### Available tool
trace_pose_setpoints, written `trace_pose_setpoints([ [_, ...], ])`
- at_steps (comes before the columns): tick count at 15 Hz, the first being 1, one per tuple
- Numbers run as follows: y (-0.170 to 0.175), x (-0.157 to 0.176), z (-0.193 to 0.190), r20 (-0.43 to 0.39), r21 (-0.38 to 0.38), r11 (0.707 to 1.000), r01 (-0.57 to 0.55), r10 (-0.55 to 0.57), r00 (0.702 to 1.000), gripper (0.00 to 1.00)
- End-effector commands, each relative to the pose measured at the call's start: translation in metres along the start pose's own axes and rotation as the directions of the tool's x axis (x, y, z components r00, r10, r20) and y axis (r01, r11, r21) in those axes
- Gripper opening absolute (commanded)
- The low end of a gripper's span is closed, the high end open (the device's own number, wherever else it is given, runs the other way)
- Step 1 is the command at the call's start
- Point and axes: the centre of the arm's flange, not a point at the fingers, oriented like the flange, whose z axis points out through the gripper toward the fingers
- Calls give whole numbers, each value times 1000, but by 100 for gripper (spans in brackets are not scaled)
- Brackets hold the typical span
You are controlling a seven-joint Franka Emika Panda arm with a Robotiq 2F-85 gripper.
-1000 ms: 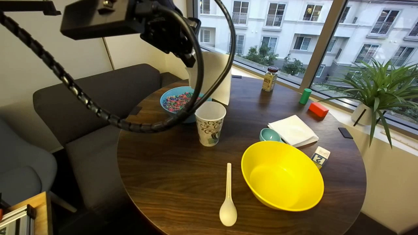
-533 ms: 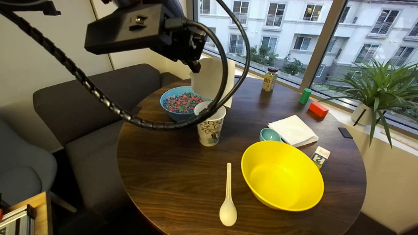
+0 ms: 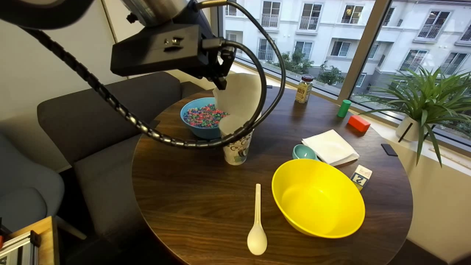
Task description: Put the piece of tissue on the paper cup
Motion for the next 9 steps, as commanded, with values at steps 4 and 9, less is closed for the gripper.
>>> trace_pose_setpoints([
  [4,-10,-17,10,-5,43,999,30,-30,1000,0],
  [9,-12,-28,9,42,60,998,20,-23,999,0],
])
